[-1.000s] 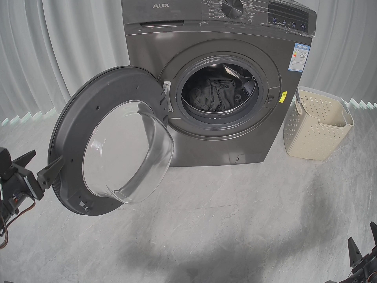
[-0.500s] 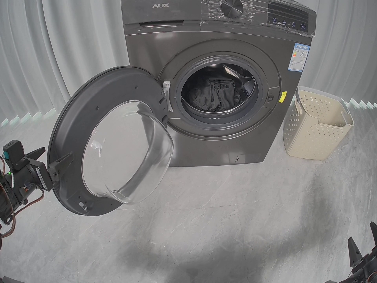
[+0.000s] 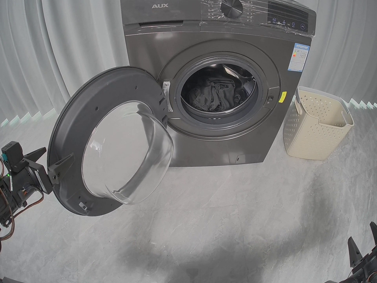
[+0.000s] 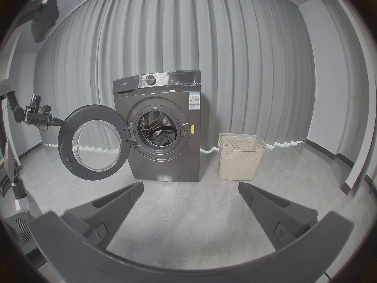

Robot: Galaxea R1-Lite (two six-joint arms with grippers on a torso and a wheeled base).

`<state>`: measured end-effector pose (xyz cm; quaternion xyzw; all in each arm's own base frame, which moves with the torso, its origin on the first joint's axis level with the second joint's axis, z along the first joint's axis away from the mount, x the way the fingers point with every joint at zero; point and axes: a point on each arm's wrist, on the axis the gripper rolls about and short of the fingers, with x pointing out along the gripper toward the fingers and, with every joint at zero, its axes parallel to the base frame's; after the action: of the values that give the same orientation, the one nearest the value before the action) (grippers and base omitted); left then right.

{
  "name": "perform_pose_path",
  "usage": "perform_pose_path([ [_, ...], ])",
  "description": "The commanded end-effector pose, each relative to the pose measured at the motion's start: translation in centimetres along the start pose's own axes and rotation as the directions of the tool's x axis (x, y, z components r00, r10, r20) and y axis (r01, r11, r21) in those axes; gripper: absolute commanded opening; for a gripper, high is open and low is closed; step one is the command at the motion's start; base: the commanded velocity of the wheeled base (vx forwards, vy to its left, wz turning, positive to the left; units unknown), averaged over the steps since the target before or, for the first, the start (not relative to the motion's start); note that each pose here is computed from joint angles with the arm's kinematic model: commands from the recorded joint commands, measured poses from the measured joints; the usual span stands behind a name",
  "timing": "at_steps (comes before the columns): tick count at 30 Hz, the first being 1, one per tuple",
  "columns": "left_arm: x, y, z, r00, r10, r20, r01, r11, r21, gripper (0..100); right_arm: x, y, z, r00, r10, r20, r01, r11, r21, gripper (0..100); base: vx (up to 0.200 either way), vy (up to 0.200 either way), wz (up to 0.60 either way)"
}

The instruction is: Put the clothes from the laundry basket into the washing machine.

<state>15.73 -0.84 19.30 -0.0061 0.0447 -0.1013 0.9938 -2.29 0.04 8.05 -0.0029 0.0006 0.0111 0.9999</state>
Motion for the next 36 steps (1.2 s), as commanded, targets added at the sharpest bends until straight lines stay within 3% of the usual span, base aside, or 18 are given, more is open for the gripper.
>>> perform_pose_path([
  [1, -0.1, 0.0, -0.1, 1.0, -0.001, 0.0, 0.001, 1.0, 0.0, 100, 0.0, 0.0, -0.5, 1.0, -0.001, -0.003, 0.001, 1.0, -0.002, 100, 0.0, 0.0, 0.0],
  [8, -0.1, 0.0, -0.1, 1.0, -0.002, -0.001, 0.002, 1.0, -0.001, 100, 0.0, 0.0, -0.5, 1.0, -0.004, -0.002, 0.004, 1.0, 0.003, 100, 0.0, 0.0, 0.51],
  [20, 0.0, -0.1, -0.1, 1.0, -0.008, -0.006, 0.008, 1.0, -0.001, 100, 0.0, 0.0, -0.5, 1.0, -0.004, -0.002, 0.004, 1.0, 0.003, 100, 0.0, 0.0, 0.0],
  [26, 0.5, -1.0, -0.3, 0.994, -0.106, -0.026, 0.106, 0.994, -0.001, 100, 0.0, 0.0, -0.5, 1.0, -0.004, -0.002, 0.004, 1.0, 0.003, 100, 0.0, 0.0, 0.0],
  [34, 2.1, -1.4, -1.0, 0.984, -0.163, -0.077, 0.163, 0.987, -0.008, 100, 0.0, 0.0, -0.5, 1.0, -0.004, -0.002, 0.004, 1.0, 0.003, 100, 0.0, 0.0, 0.0],
  [36, 2.3, -2.5, -0.9, 0.969, -0.234, -0.078, 0.234, 0.972, -0.006, 100, 0.0, 0.0, -0.5, 1.0, -0.004, -0.002, 0.004, 1.0, 0.003, 100, 0.0, 0.0, 0.0],
])
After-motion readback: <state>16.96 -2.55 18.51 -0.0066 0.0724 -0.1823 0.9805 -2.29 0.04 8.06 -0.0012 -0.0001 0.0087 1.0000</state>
